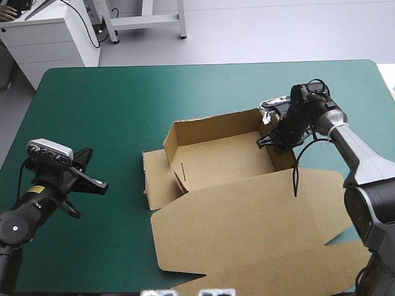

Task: Fold the box

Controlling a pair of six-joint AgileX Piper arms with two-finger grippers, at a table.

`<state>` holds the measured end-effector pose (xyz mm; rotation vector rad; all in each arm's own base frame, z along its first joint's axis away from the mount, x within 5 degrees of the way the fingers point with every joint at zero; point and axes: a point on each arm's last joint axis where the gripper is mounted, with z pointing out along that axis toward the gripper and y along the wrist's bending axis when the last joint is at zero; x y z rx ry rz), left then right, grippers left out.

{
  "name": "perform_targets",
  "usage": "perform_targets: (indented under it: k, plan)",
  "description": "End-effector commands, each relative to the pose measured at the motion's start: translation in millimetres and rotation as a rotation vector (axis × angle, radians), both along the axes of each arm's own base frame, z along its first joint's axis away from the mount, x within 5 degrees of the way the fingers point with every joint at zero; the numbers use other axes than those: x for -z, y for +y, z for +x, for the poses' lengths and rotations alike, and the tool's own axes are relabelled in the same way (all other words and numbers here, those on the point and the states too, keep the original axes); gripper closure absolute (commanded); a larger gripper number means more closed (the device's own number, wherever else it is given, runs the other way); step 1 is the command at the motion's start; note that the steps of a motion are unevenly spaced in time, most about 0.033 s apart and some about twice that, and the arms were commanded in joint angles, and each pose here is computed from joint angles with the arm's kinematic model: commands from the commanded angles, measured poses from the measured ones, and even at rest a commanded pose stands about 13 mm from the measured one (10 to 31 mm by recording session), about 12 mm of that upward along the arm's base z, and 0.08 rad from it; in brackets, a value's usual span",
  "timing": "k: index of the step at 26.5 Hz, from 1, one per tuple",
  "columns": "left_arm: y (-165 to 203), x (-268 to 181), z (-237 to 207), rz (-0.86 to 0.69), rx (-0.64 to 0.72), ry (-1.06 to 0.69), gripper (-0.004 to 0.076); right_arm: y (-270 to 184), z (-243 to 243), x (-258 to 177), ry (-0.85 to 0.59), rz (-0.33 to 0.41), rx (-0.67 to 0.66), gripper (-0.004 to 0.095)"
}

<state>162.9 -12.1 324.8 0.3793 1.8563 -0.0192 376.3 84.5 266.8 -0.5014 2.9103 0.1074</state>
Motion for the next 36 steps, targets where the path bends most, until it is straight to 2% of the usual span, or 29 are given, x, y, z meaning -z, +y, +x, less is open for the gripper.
perform_targets:
  k: [1,4,7,9,15,19,21,26,31,36]
  plan:
    - [2,-13,1,-0.031,-0.037,-0.062,0.0732,1,-2,-19,-0.056,0.046,0.005,0.0794]
    - [2,-13,1,-0.031,-0.037,-0.062,0.0733,2,0,-13,-0.038,0.050,0.006,0.0805]
    - [2,-13,1,-0.031,-0.037,-0.062,0.0732,1,-3,-15,-0.005,0.034,0.000,0.0924]
    - [2,-13,1,-0.031,-0.037,-0.060,0.0732,-3,-5,-29,-0.037,0.001,-0.005,0.0926]
    - [4,-6,10,-0.044,-0.046,-0.021,0.0733,-6,-19,-86,-0.206,0.033,-0.004,0.0926]
    - [5,3,22,-0.046,-0.054,0.027,0.0732,-12,-33,-116,-0.299,0.020,0.003,0.0926]
    - [6,7,26,-0.047,-0.056,0.048,0.0732,-16,-41,-129,-0.338,0.003,0.015,0.0926]
    - [10,11,35,-0.041,-0.094,0.052,0.0732,-22,-65,-157,-0.423,0.013,0.029,0.0926]
    - [12,15,40,-0.037,-0.117,0.055,0.0732,-32,-88,-181,-0.510,-0.018,0.053,0.0926]
    - [15,24,50,-0.066,-0.148,0.093,0.0732,-36,-109,-203,-0.586,-0.001,0.061,0.0927]
